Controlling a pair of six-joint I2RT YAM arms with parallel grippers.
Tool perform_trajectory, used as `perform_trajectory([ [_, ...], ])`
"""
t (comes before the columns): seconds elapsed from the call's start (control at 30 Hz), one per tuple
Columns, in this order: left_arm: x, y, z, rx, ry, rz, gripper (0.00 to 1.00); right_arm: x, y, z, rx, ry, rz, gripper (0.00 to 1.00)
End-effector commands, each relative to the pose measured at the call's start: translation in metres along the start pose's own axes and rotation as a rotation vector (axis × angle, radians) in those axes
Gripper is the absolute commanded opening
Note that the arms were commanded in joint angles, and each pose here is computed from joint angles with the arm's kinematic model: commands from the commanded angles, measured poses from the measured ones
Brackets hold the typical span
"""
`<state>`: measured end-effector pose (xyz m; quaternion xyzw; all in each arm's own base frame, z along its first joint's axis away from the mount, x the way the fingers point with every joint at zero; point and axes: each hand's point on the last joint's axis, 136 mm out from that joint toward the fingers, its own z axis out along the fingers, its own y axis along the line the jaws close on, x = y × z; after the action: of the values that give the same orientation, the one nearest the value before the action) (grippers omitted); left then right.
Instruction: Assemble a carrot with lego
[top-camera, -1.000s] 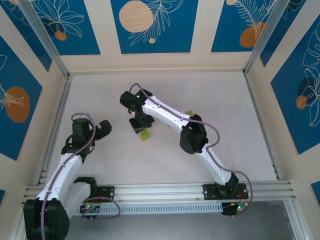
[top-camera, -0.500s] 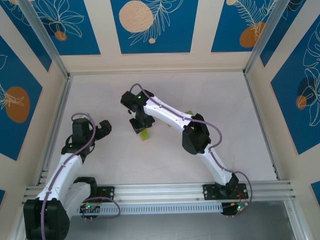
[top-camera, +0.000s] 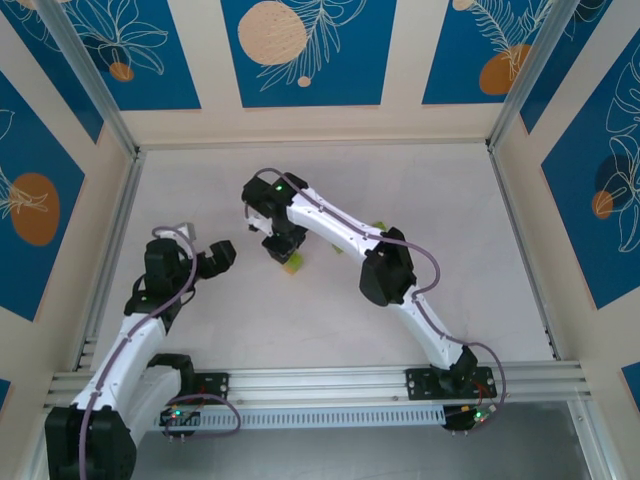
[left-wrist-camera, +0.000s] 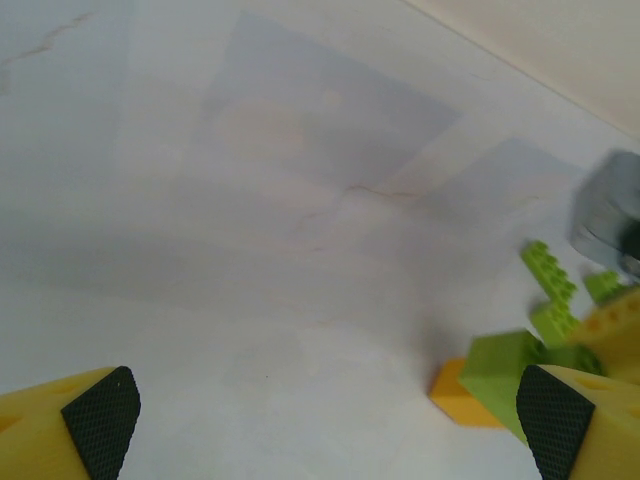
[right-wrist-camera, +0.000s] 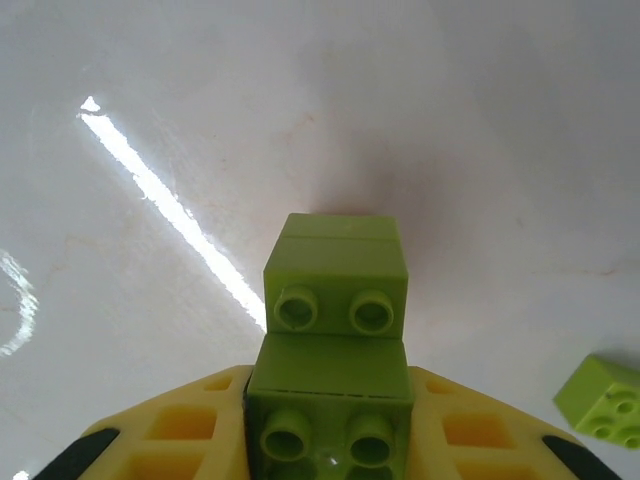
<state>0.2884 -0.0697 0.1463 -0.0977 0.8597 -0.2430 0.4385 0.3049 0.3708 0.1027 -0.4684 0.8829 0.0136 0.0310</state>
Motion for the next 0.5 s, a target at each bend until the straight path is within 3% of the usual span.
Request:
perform_trajectory([
  [0.0,0.004,-0.028,-0.008,0.127,-0.023,0.097,0.99,0.006,-0.014,-0.006,-0.051,-0.018,-0.157,0.30],
  [0.47,0.039,-0.063,-0.012,0.198,0.050,0.272,0.99,0.015,-0.031,-0.009,-0.131,-0.027,-0.204,0.31],
])
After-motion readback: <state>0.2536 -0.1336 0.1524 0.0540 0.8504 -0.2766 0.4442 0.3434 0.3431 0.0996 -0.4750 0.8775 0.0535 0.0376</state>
